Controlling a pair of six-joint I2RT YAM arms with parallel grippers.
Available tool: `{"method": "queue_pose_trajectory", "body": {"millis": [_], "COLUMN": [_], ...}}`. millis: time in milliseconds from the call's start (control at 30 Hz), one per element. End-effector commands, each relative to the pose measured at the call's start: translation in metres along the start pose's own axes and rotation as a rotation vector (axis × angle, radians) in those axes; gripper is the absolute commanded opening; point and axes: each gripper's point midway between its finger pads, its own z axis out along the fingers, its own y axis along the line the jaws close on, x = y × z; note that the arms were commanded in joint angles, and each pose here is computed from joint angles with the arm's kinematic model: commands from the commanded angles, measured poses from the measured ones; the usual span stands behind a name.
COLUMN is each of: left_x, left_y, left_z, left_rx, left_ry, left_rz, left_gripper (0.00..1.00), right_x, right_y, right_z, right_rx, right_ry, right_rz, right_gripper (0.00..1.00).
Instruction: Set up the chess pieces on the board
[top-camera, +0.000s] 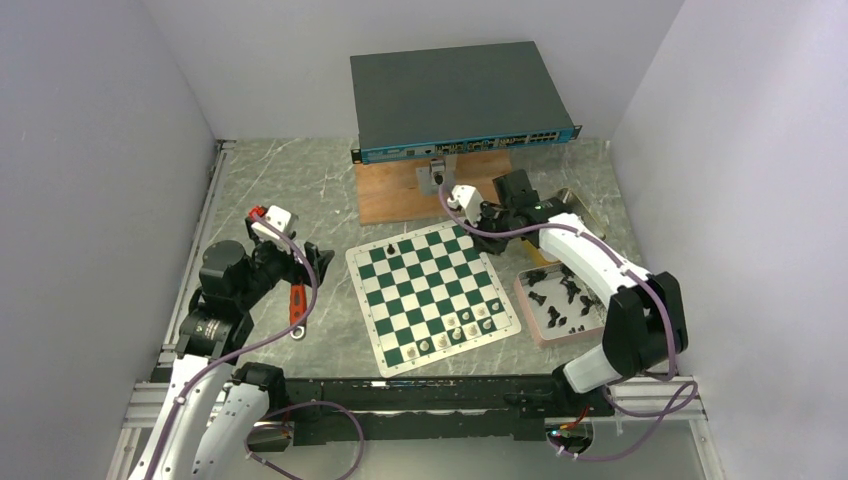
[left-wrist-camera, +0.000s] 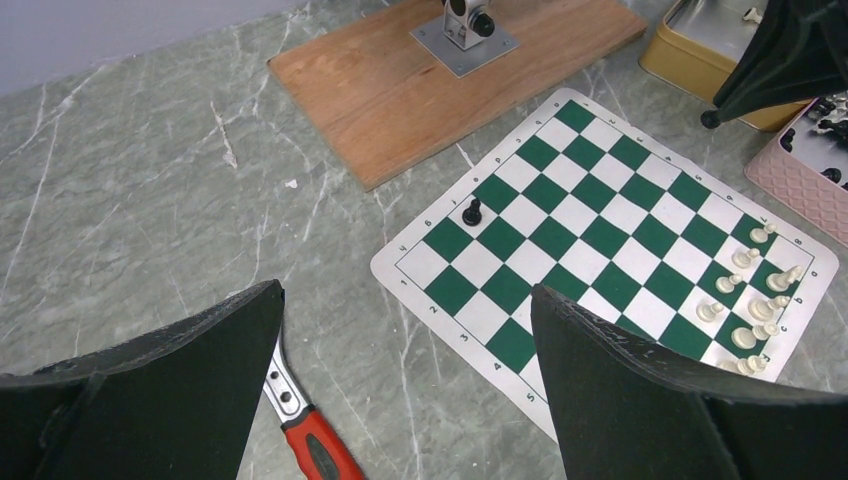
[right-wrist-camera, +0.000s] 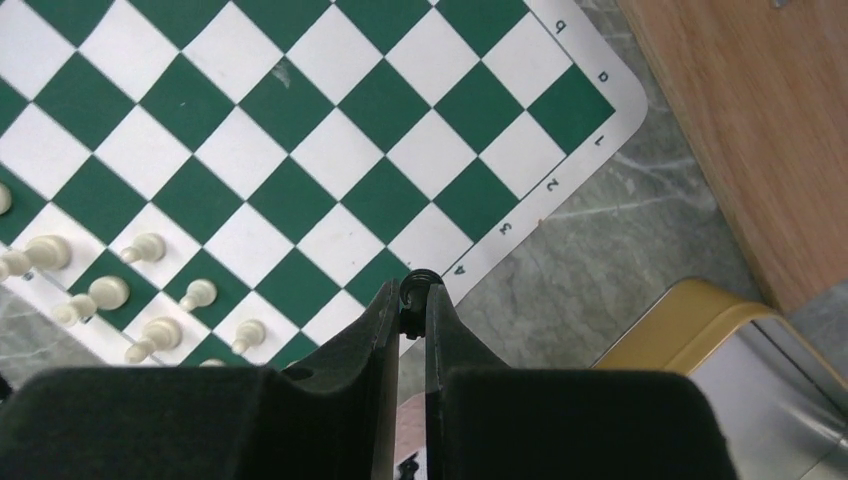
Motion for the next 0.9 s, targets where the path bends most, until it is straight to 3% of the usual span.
{"method": "queue_pose_trajectory", "body": {"millis": [0,433,867], "left_x": [-0.013,-0.013,-0.013], "left_y": [0.004,0.006,0.006], "left_z": [-0.001,-0.001,-0.001], "left_rx": [-0.016,-0.025,-0.021], "left_ry": [-0.031,-0.030,-0.031], "left_rz": [0.003,0.001,0.001], "left_gripper": [0.99,0.99,0.99], "right_x": [-0.025,-0.054,-0.053], "right_y": [-0.022,-0.052,-0.072], "right_z": [0.006,0.037,0.063], "right_rx": [0.096,0.163,0.223], "right_ry": [-0.027,-0.074,-0.071], "right_rz": [-0.052,-0.033,0.049], "right_gripper": [0.03,0.04,0.04]}}
